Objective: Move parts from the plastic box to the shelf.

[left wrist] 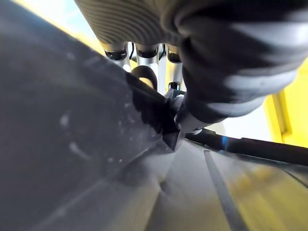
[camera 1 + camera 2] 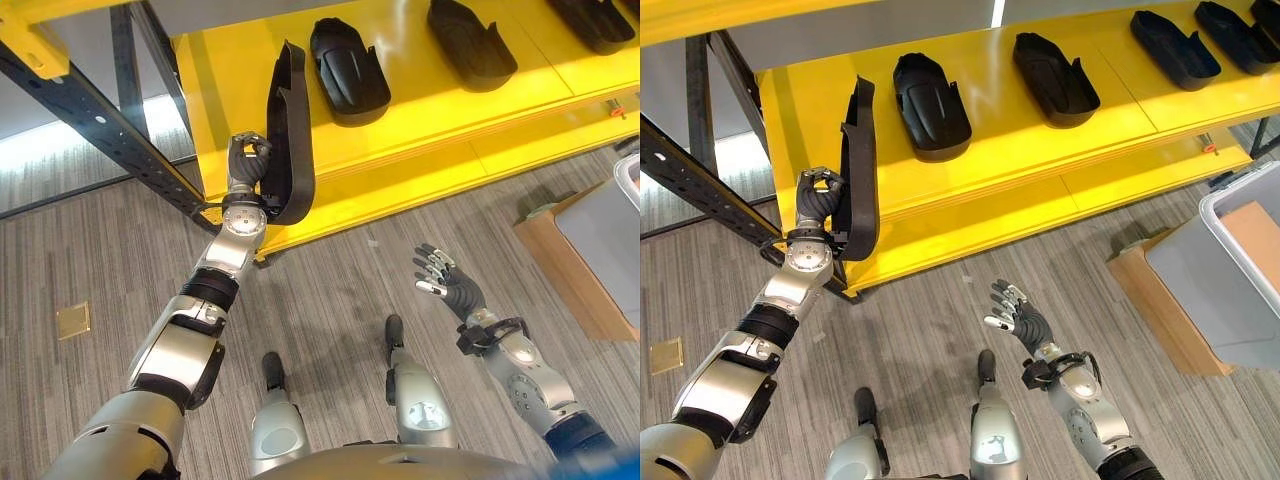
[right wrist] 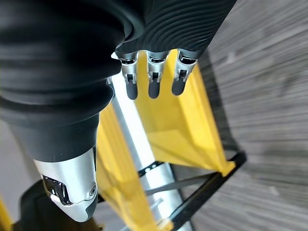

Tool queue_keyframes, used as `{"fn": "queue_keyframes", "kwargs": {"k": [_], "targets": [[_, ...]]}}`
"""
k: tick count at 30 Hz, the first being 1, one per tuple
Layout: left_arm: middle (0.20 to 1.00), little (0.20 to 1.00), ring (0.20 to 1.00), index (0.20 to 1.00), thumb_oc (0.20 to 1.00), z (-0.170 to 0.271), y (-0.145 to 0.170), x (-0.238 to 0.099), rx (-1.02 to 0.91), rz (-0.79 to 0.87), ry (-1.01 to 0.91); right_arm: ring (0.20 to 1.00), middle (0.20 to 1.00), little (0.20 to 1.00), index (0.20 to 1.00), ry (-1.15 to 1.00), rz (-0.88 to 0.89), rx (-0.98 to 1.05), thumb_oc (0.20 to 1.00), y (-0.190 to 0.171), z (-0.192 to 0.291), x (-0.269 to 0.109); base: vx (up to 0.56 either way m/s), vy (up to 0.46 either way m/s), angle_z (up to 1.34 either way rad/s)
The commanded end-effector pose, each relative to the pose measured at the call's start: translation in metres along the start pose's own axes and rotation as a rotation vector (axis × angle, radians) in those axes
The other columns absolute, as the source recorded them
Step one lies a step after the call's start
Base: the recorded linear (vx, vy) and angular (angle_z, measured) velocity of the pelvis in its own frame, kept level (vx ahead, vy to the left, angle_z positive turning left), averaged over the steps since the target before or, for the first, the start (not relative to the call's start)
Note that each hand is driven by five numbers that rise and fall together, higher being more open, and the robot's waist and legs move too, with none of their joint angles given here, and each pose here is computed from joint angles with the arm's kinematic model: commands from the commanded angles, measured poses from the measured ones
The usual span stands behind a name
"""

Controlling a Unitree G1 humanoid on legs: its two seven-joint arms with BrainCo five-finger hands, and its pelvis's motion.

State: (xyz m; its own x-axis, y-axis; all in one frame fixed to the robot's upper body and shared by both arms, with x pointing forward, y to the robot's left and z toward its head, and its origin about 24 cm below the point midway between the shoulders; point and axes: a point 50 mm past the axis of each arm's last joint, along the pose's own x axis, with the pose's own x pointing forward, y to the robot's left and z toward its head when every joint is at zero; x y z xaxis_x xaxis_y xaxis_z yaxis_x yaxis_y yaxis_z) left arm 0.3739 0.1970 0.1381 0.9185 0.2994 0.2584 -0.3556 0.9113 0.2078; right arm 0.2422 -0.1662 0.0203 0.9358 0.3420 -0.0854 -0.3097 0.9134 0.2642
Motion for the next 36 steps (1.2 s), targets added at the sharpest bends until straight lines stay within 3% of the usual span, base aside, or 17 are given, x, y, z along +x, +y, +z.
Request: {"fn": "queue_keyframes", "kwargs": {"k": [1, 5, 7, 8, 10, 17, 18, 23, 26, 36], "targets": [[0.2, 0.2, 0.2, 0.2, 0.2, 0.04, 0.018, 0.015, -0.068, 0.08, -0.172, 1.0, 1.0, 1.0, 1.0, -0.205, -0.011, -0.112, 1.0, 0.007, 0.034, 0.007, -0.03, 0.013, 0.03], [0.2, 0.2, 0.2, 0.2, 0.2, 0.052, 0.015, 0.016, -0.08, 0.089, -0.223, 1.0, 1.0, 1.0, 1.0, -0.285, -0.023, -0.319, 1.0, 0.02, 0.049, 0.027, -0.03, 0.015, 0.14], [0.2, 0.2, 0.2, 0.2, 0.2, 0.056, 0.013, 0.018, -0.075, 0.084, -0.236, 1.0, 1.0, 1.0, 1.0, -0.297, 0.0, -0.328, 1.0, 0.024, 0.054, 0.033, -0.03, 0.001, 0.25], [0.2, 0.2, 0.2, 0.2, 0.2, 0.059, 0.01, 0.02, -0.073, 0.07, -0.237, 1.0, 1.0, 1.0, 1.0, -0.279, 0.045, -0.209, 1.0, 0.027, 0.054, 0.037, -0.02, -0.003, 0.23], [0.2, 0.2, 0.2, 0.2, 0.2, 0.059, 0.008, 0.02, -0.075, 0.065, -0.232, 1.0, 1.0, 1.0, 1.0, -0.285, 0.026, -0.177, 1.0, 0.024, 0.055, 0.036, 0.0, 0.003, 0.18], [0.2, 0.2, 0.2, 0.2, 0.2, 0.06, -0.006, 0.018, -0.077, 0.018, -0.228, 1.0, 1.0, 1.0, 1.0, -0.293, -0.007, -0.208, 1.0, 0.024, 0.058, 0.046, 0.01, 0.008, 0.1], [0.2, 0.2, 0.2, 0.2, 0.2, 0.005, -0.045, -0.023, 0.075, -0.347, -0.1, 1.0, 1.0, 1.0, 1.0, 0.055, 0.034, 0.058, 1.0, 0.003, -0.016, -0.01, 0.03, 0.023, 0.16], [0.2, 0.2, 0.2, 0.2, 0.2, -0.004, -0.02, -0.018, 0.147, -0.305, -0.088, 1.0, 1.0, 1.0, 1.0, 0.124, 0.081, 0.002, 1.0, 0.007, -0.027, -0.018, 0.06, 0.022, -0.01], [0.2, 0.2, 0.2, 0.2, 0.2, 0.006, 0.015, 0.002, 0.2, -0.181, -0.113, 1.0, 1.0, 1.0, 1.0, 0.121, 0.115, -0.1, 1.0, 0.002, -0.017, -0.026, -0.04, 0.029, -0.41], [0.2, 0.2, 0.2, 0.2, 0.2, 0.067, 0.038, 0.043, 0.285, -0.011, -0.253, 1.0, 1.0, 1.0, 1.0, 0.097, 0.109, -0.102, 1.0, -0.003, -0.013, -0.03, -0.1, 0.007, -0.16]]}}
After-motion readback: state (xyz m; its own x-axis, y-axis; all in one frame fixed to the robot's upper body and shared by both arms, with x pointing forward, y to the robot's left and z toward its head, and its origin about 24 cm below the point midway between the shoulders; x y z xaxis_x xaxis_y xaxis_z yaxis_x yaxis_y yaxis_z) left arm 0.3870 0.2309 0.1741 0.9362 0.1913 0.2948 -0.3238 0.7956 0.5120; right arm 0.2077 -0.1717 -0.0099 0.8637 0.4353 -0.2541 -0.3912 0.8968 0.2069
